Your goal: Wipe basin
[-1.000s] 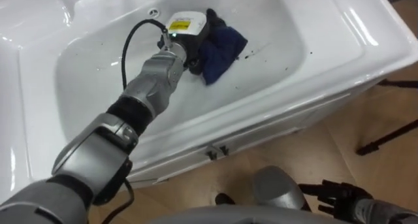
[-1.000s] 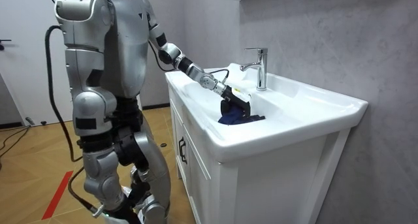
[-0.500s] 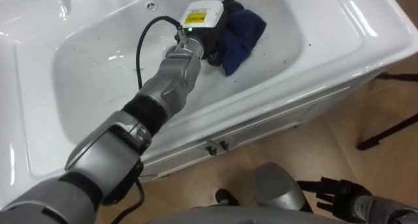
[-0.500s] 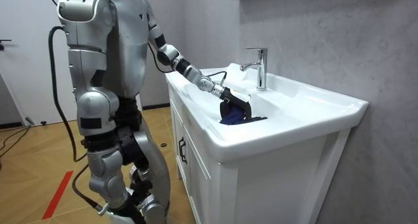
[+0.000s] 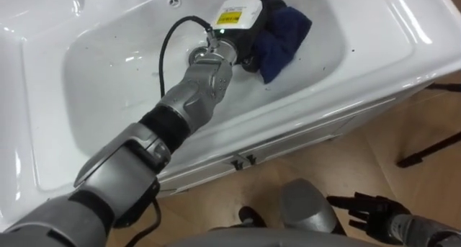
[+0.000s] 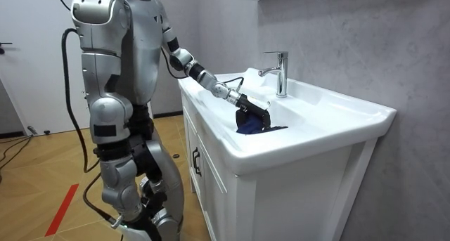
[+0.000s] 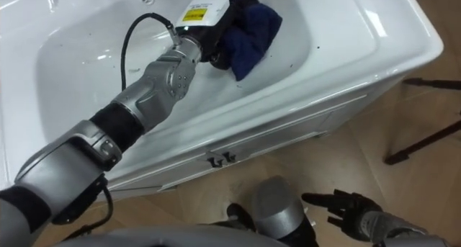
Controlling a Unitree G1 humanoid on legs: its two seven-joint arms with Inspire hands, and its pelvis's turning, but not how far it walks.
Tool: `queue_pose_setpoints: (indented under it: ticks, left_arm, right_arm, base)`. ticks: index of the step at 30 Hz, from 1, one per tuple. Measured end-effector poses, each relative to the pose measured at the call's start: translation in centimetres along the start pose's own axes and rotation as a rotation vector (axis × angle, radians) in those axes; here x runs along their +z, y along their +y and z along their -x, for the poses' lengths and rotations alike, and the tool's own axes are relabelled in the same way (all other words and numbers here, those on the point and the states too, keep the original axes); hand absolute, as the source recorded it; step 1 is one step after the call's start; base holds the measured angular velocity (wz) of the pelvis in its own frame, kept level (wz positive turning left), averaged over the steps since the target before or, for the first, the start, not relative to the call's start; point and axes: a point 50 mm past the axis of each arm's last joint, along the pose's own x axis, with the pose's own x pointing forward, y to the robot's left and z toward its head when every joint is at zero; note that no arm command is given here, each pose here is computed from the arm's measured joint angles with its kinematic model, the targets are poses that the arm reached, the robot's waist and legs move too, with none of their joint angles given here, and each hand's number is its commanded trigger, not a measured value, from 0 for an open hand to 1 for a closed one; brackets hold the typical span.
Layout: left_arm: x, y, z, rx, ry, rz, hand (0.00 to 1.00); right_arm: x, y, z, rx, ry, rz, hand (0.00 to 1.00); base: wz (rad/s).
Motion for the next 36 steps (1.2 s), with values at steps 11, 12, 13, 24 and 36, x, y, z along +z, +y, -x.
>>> queue_pose_setpoints:
  ticks: [11,12,13,24,36]
  left_arm:
    - [0.2,-1.1,0.6,-0.021,-0.011,0.026,1.0]
    - [0.2,-1.2,0.8,-0.021,-0.014,0.032,1.0]
    - [0.3,-1.3,0.8,-0.02,-0.016,0.033,1.0]
    - [-1.3,-3.9,2.5,-0.095,-0.021,0.029,1.0]
    - [-11.2,-5.5,7.6,-0.199,0.214,-0.25,1.0]
  right_arm:
    - [0.2,0.0,0.0,-0.003,-0.001,0.004,0.0]
    - [0.2,0.0,0.0,-0.003,-0.001,0.003,0.0]
    - [0.3,0.0,0.0,-0.003,-0.002,0.003,0.0]
    - [-0.4,-0.1,0.0,0.002,0.018,-0.012,0.0]
    - [-1.1,-0.6,0.2,0.0,-0.048,-0.192,0.0]
  base:
    - [0.01]
    - [0.0]
    - [0.03]
    - [-0.06]
    - [-0.01]
